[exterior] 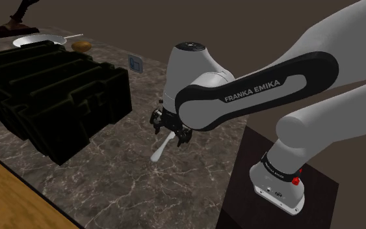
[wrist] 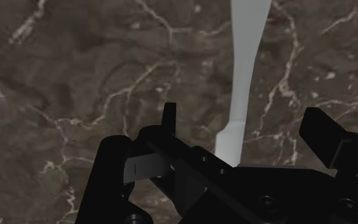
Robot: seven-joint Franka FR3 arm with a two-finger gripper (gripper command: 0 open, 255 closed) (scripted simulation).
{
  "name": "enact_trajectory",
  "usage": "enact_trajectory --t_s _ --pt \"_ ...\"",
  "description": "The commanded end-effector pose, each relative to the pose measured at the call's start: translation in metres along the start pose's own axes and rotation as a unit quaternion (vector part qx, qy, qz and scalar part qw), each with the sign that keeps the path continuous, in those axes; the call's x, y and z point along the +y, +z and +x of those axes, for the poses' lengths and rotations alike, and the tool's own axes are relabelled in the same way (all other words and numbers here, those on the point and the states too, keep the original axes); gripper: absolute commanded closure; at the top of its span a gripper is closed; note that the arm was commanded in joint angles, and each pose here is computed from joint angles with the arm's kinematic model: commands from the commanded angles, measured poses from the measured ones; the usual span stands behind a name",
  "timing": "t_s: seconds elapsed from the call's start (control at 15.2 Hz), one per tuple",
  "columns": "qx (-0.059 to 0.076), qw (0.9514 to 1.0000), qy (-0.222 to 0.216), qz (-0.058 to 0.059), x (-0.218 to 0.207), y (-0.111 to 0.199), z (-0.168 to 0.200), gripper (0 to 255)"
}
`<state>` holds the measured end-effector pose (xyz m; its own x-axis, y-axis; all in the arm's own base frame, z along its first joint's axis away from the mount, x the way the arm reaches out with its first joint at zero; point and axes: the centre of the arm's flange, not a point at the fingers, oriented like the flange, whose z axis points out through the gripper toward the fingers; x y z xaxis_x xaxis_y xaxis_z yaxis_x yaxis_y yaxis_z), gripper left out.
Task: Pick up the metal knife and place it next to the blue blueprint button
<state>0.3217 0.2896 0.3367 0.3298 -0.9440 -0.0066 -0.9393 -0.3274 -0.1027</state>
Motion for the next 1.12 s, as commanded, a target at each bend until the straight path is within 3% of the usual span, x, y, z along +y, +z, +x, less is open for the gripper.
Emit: enact_trajectory --t_s 0.0,0.07,0.13,0.73,1.06 --pt "0.0 1.0 0.0 0.0 0.0 0.0 0.0 0" --pt "0.0 1.0 0.0 0.0 0.0 0.0 0.0 0" --pt "0.0 1.0 0.0 0.0 0.0 0.0 0.0 255" --pt "0.0 1.0 0.0 0.0 0.0 0.0 0.0 255" --pt "0.0 1.0 0.0 0.0 -0.003 -0.026 0.0 255"
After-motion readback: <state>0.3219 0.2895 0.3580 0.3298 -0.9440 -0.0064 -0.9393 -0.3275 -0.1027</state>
